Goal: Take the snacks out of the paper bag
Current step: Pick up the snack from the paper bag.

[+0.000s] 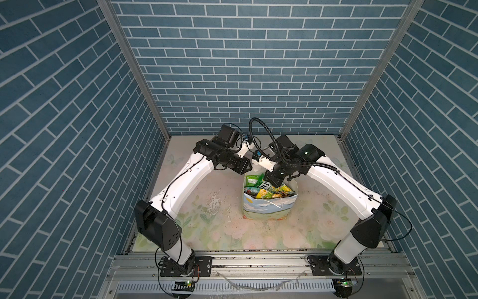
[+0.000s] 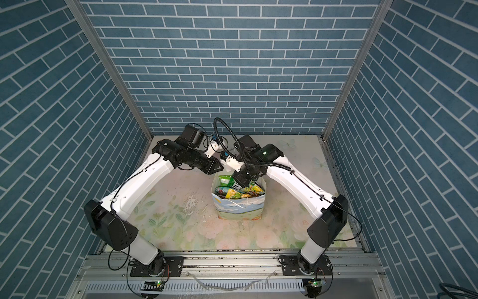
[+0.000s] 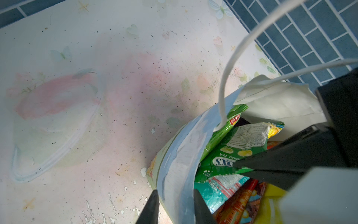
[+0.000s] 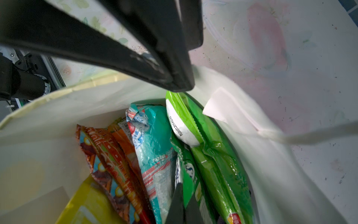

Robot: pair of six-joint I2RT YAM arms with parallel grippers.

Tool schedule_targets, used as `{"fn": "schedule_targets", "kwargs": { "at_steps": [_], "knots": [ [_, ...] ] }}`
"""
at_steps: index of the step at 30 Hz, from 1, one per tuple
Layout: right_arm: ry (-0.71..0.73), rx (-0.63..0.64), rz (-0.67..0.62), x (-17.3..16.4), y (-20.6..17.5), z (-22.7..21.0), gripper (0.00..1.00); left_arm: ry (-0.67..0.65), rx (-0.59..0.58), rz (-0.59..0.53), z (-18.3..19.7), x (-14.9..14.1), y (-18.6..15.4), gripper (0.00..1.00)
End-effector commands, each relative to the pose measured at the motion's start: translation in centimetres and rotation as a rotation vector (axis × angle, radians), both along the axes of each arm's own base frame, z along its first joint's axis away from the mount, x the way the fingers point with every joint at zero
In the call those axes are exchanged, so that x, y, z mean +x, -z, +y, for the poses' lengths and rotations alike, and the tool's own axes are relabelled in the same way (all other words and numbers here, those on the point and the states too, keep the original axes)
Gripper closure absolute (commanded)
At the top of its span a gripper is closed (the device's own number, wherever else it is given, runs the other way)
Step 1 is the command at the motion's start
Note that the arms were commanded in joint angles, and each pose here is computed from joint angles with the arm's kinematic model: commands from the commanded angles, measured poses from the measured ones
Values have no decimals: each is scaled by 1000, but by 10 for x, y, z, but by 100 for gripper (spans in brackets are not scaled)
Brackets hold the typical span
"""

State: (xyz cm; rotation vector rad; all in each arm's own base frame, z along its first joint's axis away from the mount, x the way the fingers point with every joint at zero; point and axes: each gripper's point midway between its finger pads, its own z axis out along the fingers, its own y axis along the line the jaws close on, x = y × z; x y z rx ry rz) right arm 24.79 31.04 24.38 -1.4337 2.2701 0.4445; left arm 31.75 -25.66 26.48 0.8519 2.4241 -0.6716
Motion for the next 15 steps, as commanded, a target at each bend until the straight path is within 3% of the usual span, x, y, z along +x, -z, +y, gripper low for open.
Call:
{"fn": "schedule_targets", "kwargs": {
  "at_steps": [1, 15],
  "knots": [
    [-27, 17, -37, -3, -16, 0, 100, -4, -8, 17, 1, 1, 5, 69],
    [-26, 114, -149, -3, -62, -3, 100, 1, -22, 38, -1, 1, 8, 69]
  ]
}}
